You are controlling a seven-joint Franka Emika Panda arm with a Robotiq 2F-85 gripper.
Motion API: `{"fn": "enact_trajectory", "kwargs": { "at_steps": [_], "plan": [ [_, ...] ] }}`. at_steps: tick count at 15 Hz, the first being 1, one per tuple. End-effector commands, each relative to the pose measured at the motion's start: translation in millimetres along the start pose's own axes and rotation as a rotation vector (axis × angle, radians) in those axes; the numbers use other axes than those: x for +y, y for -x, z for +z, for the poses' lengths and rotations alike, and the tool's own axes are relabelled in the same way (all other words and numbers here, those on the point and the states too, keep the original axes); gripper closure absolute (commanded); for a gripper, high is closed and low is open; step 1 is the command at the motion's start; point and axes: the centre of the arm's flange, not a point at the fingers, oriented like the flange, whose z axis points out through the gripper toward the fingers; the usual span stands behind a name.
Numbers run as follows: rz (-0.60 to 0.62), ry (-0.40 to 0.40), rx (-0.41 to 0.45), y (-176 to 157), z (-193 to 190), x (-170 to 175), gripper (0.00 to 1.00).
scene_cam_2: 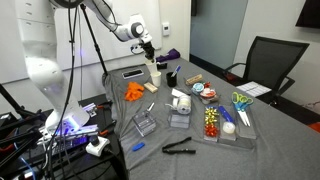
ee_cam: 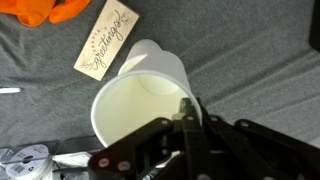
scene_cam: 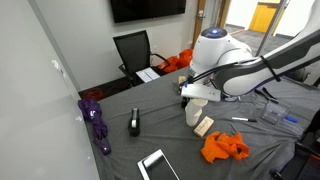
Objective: Put the right cup in the left cup
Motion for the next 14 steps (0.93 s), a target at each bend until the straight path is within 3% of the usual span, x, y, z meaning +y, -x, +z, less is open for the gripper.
{"fn": "enact_trajectory", "kwargs": {
  "at_steps": [1, 14],
  "plan": [
    [0.013, 0.030, 0.017, -7.4, 9.3, -10.9, 0.99],
    [0.010, 0.130, 0.009, -9.3, 29.0, -1.6, 0.99]
  ]
}}
